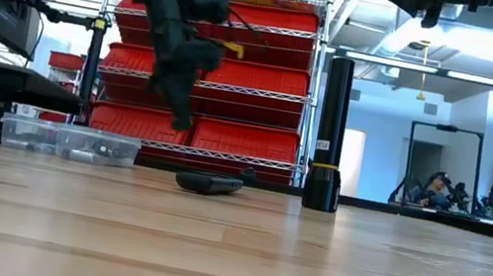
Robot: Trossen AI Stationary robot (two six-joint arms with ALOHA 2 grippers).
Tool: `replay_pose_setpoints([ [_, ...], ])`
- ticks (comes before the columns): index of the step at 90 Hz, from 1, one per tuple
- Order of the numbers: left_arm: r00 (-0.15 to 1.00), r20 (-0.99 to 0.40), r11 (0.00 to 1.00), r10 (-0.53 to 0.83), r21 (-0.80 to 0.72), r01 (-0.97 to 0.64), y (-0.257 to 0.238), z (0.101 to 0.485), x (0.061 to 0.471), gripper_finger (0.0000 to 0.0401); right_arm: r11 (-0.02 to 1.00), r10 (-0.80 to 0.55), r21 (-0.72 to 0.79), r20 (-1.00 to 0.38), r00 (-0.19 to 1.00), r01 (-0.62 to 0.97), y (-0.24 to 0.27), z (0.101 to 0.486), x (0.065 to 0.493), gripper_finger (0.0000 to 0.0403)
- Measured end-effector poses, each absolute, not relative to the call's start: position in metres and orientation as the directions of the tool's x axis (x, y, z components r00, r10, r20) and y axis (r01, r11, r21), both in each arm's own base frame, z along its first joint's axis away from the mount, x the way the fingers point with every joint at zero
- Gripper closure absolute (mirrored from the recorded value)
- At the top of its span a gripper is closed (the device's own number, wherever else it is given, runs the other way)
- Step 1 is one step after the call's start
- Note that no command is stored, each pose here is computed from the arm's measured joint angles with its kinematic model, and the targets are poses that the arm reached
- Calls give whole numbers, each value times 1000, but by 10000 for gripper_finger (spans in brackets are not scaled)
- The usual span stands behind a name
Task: Insert battery
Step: Move the flashlight lid to the center
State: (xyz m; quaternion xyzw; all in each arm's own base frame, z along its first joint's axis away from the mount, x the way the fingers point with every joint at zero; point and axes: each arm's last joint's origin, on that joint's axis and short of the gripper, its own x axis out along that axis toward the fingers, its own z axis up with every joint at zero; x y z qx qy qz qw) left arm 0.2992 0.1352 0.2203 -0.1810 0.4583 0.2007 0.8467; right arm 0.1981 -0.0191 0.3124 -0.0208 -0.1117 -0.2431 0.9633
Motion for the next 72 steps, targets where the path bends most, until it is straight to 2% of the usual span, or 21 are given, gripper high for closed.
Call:
replay_pose_setpoints([
  [24, 378, -920, 862, 101, -109, -495, 132, 180, 328, 401, 892, -445, 25, 225, 867, 451, -15, 312, 198, 189],
  [72, 396, -916, 883, 72, -126, -453, 136, 182, 333, 395, 905, -419, 28, 231, 878, 425, -9, 313, 198, 189],
])
